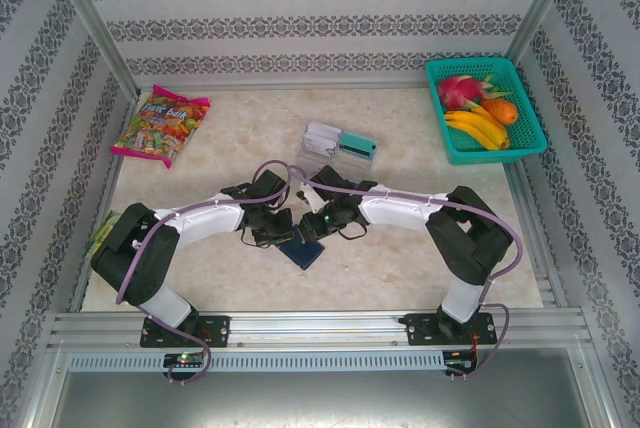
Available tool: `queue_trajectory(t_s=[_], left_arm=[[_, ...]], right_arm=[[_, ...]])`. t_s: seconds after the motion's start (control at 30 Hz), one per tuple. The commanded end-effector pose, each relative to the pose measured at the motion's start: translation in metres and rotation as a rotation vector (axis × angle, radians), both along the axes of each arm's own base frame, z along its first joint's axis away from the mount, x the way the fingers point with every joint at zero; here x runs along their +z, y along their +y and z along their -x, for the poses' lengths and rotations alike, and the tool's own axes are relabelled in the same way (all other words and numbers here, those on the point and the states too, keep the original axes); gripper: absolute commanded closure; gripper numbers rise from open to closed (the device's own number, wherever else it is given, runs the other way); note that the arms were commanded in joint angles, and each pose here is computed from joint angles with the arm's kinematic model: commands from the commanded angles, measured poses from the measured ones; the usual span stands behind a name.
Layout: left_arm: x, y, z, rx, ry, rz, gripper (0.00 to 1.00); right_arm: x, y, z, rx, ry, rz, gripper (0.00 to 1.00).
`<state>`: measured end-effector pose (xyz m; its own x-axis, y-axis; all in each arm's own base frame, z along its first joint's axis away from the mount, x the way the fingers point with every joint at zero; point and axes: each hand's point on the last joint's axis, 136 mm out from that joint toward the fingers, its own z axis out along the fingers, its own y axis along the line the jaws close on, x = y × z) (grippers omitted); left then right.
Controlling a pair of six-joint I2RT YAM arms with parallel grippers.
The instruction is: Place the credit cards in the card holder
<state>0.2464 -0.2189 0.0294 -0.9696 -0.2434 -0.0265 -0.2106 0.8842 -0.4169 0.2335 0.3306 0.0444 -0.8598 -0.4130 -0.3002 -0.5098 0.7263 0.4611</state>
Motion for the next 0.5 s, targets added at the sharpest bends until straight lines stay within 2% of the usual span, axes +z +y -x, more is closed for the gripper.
queue_trajectory(t_s=[0.0,0.47], left_arm=[[-0.0143,0.0083,0.0056,-0.007,0.022,-0.064,1.0],[-0.0133,0.0098,0.0058,-0.008,0.02,-0.069,1.0]], right_arm=[[-0.0085,-0.0003,0.0094,0.03,0.023,0.031,0.8],[-0.0166,0.0031,0.0139,0.042,0.018,0.06,0.8]])
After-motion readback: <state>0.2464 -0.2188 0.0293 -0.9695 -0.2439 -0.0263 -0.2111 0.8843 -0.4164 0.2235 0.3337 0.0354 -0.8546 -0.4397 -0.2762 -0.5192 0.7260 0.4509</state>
